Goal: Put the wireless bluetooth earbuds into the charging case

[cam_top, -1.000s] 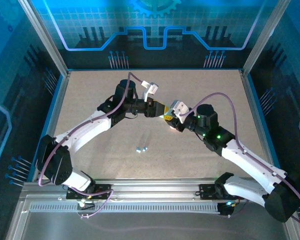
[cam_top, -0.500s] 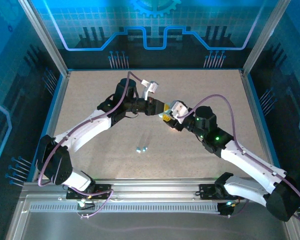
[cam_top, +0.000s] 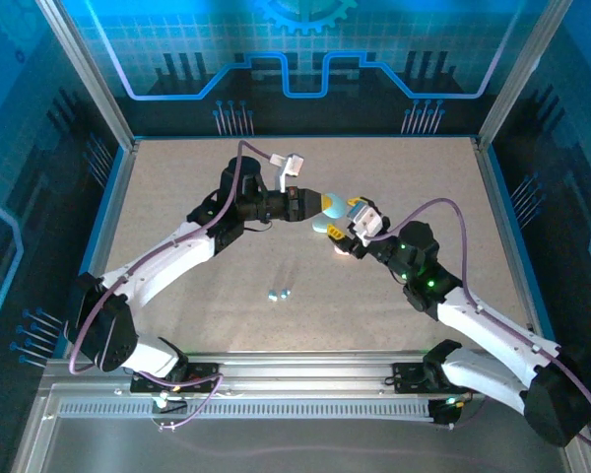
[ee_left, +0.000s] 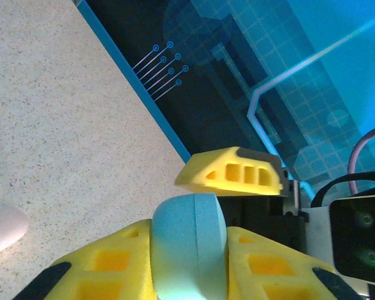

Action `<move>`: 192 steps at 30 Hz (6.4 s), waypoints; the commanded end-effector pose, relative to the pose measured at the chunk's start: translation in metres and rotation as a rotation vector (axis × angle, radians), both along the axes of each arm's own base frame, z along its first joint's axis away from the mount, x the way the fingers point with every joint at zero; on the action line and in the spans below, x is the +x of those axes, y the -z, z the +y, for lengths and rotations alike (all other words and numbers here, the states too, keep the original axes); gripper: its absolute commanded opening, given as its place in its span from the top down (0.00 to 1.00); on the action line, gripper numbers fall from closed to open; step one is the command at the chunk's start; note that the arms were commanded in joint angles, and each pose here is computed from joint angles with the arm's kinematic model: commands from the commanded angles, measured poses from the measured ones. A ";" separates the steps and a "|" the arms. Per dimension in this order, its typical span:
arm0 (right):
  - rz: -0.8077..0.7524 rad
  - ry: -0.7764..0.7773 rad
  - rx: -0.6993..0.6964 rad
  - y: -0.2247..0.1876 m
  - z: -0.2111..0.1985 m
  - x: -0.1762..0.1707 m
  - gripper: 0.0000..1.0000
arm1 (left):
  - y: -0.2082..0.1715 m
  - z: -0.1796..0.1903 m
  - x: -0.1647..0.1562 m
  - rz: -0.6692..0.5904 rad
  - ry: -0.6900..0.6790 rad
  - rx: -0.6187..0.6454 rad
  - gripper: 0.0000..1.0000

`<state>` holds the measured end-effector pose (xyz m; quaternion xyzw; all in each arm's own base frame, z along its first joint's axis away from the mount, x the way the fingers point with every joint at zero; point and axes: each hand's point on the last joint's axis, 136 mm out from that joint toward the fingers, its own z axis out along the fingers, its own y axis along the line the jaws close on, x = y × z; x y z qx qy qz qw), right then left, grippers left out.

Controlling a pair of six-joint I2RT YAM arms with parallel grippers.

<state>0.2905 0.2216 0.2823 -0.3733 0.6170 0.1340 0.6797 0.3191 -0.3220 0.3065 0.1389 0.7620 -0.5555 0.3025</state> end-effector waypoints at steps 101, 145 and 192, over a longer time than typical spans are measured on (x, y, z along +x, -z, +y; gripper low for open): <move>0.334 -0.676 0.037 -0.025 0.041 -0.051 0.61 | -0.011 0.016 -0.078 -0.825 0.323 0.100 0.52; 0.373 -0.357 0.162 -0.035 0.010 -0.002 0.40 | 0.002 0.016 -0.081 -0.812 0.358 0.147 0.67; 0.322 -0.519 0.062 -0.049 0.036 -0.025 0.84 | 0.003 0.005 -0.065 -0.679 0.333 0.101 0.45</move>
